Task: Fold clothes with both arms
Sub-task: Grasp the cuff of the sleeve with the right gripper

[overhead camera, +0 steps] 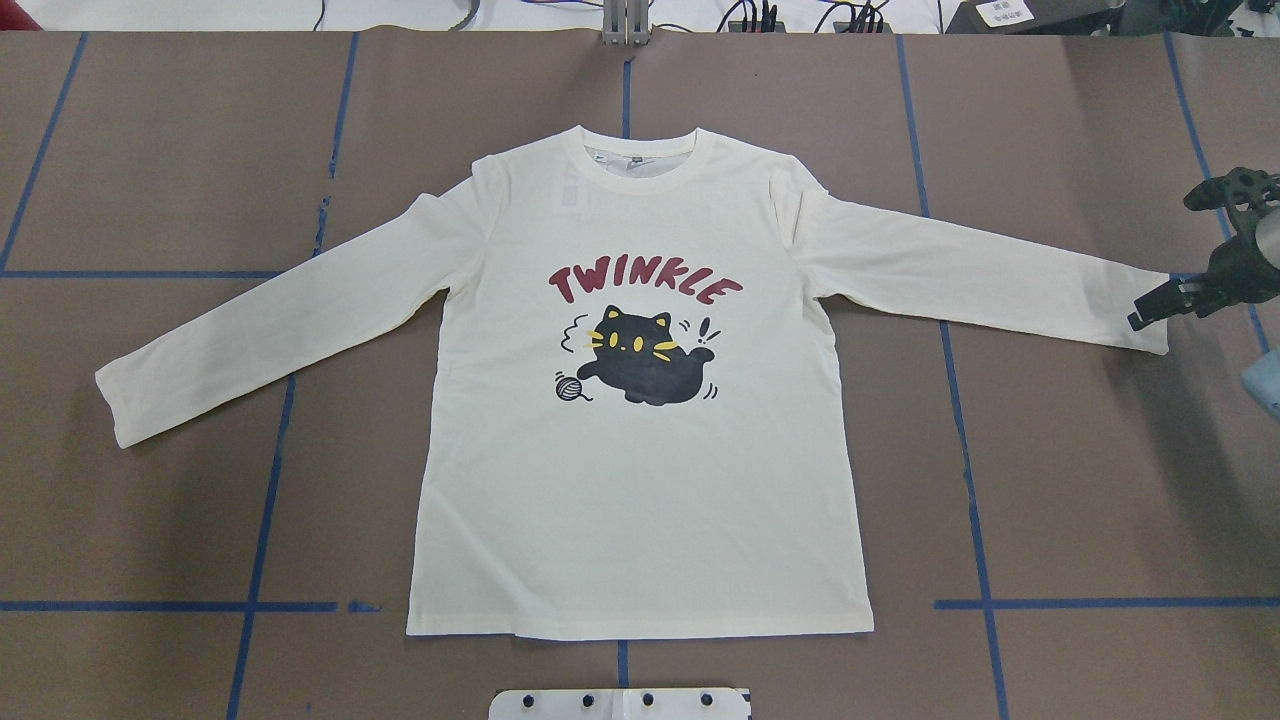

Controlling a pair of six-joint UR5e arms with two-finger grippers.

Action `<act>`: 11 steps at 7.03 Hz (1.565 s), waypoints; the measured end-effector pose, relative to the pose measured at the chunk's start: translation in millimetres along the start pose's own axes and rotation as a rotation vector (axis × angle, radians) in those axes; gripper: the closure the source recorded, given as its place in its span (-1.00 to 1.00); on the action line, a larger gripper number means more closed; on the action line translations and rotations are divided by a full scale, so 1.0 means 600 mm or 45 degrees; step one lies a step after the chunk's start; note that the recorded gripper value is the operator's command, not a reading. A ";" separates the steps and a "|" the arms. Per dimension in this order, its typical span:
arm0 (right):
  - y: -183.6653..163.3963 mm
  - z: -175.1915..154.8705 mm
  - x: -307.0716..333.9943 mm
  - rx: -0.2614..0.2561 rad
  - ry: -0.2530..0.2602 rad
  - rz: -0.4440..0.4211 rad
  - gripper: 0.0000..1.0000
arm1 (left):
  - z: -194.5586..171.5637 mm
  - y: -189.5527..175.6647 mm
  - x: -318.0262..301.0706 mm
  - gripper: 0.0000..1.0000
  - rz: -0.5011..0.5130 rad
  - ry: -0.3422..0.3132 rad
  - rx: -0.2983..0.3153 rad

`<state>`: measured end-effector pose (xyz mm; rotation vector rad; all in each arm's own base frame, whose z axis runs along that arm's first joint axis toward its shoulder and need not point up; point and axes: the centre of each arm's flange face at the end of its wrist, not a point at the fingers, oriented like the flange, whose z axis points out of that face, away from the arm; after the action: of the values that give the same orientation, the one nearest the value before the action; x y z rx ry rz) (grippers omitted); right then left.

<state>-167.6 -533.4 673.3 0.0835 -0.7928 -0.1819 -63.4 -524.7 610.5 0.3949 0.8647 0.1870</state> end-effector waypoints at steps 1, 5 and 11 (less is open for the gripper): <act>0.000 0.004 0.002 -0.005 0.006 0.001 -0.96 | 0.000 0.000 0.000 -1.00 0.000 0.001 0.000; 0.004 0.017 0.015 -0.024 0.020 0.019 0.52 | 0.001 0.001 -0.001 -1.00 0.000 0.001 -0.001; -0.020 -0.005 -0.007 0.016 0.005 -0.004 1.00 | 0.001 -0.001 -0.001 -1.00 -0.003 0.001 -0.001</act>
<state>-170.0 -544.1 666.9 0.0965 -0.7899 -0.1795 -63.4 -525.4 611.0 0.3932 0.8655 0.1852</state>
